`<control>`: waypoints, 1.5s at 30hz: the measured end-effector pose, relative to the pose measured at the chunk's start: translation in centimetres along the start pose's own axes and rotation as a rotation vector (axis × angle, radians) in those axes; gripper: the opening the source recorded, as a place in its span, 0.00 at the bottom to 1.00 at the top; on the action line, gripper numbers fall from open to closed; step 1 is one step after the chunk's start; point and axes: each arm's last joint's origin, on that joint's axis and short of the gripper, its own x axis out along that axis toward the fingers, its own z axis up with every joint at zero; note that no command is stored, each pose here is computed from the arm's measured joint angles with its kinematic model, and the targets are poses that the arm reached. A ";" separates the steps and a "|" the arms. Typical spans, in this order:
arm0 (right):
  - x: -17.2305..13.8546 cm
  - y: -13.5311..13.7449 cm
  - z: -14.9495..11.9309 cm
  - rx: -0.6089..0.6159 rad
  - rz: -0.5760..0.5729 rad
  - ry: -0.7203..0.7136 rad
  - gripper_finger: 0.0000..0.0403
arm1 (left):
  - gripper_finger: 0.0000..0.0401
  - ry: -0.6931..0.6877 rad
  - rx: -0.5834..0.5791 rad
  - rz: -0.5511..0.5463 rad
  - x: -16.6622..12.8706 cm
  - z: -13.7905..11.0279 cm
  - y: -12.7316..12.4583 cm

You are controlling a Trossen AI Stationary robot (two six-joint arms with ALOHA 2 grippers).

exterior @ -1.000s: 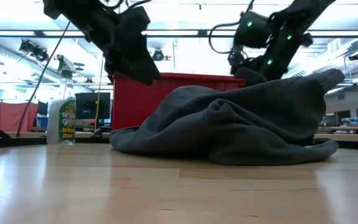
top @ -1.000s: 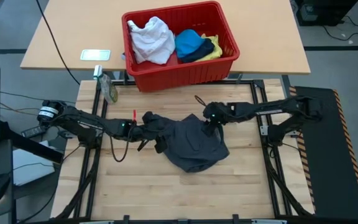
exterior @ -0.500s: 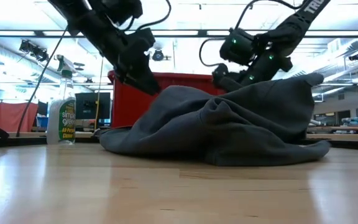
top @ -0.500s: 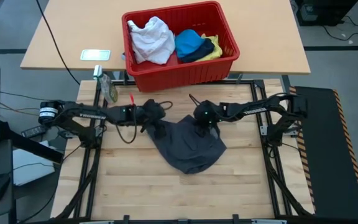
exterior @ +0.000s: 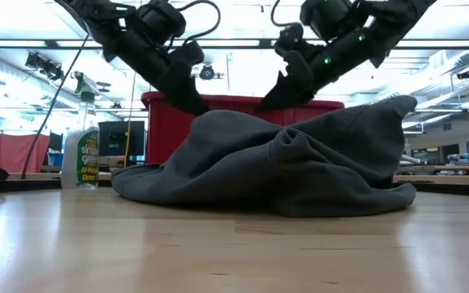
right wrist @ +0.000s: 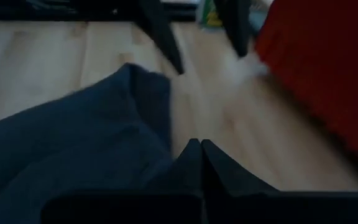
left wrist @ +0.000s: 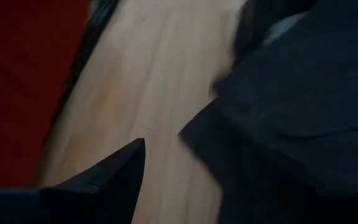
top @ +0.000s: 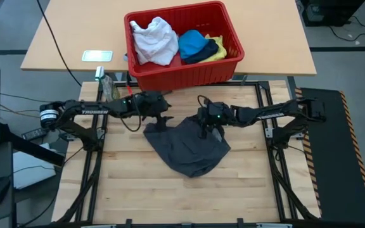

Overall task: Fold laundry
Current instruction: Fold the black shorts

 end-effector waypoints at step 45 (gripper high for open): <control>-0.5 -7.3 1.9 0.378 -0.211 0.064 0.64 | 0.67 -0.085 -0.453 0.005 -1.3 -12.9 1.4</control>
